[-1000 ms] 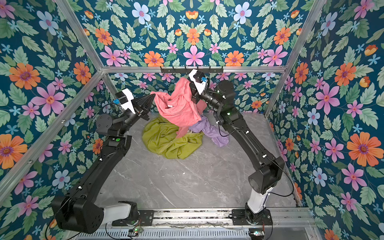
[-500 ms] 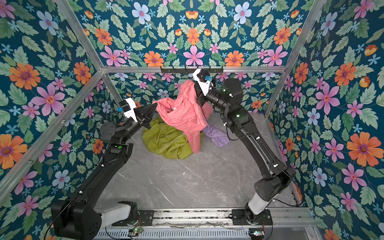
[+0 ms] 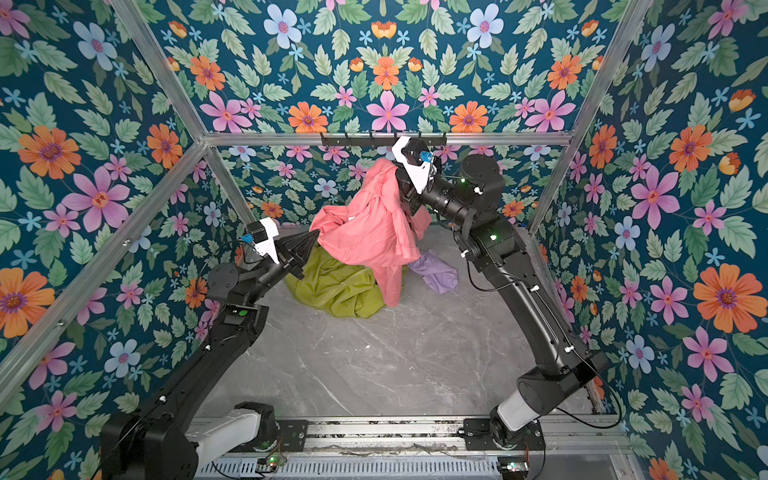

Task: Pick out a specific cloth from the pile
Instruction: 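Grasp the pink shirt with the right gripper and pull it away from the left gripper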

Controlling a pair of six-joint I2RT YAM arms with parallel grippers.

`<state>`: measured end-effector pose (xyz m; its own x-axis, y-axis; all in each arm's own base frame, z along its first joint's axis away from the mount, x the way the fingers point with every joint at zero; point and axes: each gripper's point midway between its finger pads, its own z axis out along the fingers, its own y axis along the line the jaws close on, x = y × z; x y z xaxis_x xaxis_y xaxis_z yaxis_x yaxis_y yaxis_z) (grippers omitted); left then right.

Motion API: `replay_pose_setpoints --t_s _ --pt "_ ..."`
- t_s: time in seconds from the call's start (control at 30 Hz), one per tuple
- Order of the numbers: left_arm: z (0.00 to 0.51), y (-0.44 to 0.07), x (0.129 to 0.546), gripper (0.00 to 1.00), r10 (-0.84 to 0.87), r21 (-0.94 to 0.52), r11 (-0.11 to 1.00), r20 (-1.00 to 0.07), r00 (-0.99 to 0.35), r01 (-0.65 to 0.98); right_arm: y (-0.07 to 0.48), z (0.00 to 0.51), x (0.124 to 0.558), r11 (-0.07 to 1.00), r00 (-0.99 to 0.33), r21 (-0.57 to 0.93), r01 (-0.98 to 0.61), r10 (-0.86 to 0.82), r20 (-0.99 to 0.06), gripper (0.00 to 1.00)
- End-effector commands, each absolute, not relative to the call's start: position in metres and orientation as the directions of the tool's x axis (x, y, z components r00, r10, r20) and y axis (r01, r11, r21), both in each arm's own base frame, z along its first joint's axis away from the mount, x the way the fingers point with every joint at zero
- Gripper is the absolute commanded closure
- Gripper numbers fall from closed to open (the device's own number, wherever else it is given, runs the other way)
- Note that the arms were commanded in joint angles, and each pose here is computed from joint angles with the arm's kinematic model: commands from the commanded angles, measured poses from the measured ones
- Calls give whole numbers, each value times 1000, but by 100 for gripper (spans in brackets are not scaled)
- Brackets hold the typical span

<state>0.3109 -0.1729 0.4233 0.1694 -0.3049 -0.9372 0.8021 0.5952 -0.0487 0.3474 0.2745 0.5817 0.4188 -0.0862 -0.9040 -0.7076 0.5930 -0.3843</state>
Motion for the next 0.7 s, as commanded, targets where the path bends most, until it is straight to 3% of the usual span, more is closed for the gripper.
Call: replay_pose_setpoints --t_s 0.0,0.3,0.67 --pt "419 -174 302 100 -322 -68 570 -936 146 819 271 592 336 589 441 -397 -704 -74 -894 100" --pt "366 -179 295 100 -356 -246 563 -934 -37 789 268 584 311 573 438 -394 -719 -67 -897 100" --pt "316 -181 285 100 -311 -323 605 -937 -158 728 259 567 289 575 409 -383 -723 -91 -908 100"
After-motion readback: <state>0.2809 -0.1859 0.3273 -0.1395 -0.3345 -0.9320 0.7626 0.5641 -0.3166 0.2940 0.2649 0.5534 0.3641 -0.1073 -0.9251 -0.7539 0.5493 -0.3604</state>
